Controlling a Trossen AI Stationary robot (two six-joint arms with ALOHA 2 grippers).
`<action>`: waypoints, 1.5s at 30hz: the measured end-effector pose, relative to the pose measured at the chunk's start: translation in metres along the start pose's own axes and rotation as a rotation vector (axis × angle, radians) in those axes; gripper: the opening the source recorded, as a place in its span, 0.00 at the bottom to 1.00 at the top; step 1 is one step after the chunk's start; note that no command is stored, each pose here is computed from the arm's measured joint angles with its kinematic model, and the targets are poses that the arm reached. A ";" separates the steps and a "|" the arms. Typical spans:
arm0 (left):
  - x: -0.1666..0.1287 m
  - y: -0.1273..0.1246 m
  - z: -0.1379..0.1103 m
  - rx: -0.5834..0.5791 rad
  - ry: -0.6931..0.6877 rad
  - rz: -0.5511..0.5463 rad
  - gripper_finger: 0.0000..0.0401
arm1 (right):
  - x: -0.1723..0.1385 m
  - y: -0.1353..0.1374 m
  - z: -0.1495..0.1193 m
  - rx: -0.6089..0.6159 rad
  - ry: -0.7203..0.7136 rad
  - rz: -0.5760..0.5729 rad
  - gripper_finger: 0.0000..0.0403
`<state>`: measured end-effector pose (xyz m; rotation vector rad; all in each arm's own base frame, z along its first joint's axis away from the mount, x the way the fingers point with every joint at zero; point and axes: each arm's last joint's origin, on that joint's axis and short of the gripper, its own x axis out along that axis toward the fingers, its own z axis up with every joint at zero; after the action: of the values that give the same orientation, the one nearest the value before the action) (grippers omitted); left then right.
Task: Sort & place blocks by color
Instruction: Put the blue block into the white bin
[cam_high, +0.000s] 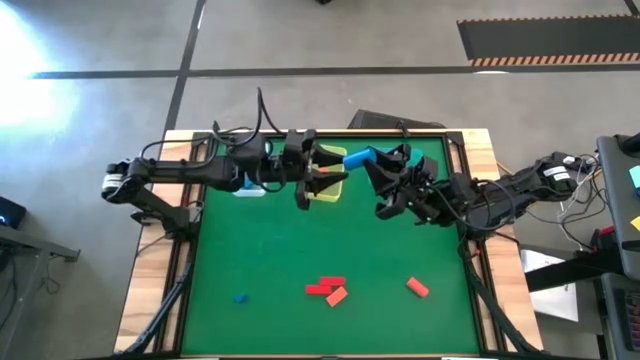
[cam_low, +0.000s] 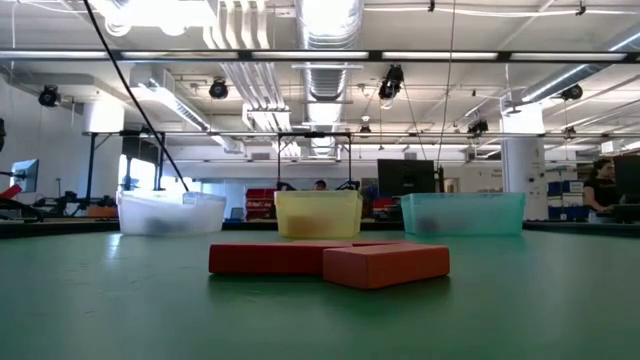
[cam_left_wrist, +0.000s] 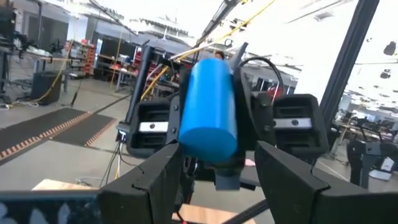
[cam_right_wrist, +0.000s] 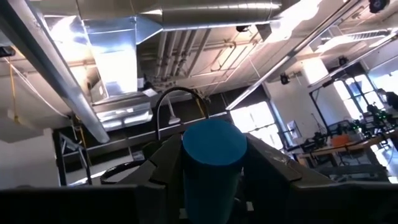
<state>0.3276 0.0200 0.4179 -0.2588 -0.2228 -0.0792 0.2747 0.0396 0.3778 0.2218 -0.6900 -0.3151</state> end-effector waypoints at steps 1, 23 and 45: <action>0.001 0.000 0.000 0.001 -0.010 -0.001 0.47 | 0.000 0.000 0.000 0.002 -0.002 -0.001 0.30; 0.015 0.004 -0.007 0.014 -0.115 -0.036 0.29 | 0.000 0.000 -0.001 0.010 0.002 0.014 0.30; -0.077 0.101 -0.039 -0.080 0.791 0.778 0.29 | -0.009 -0.013 0.024 0.006 0.155 -0.257 0.64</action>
<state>0.2717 0.1112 0.3384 -0.3588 0.6749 0.5772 0.2497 0.0281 0.3868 0.3385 -0.5090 -0.5357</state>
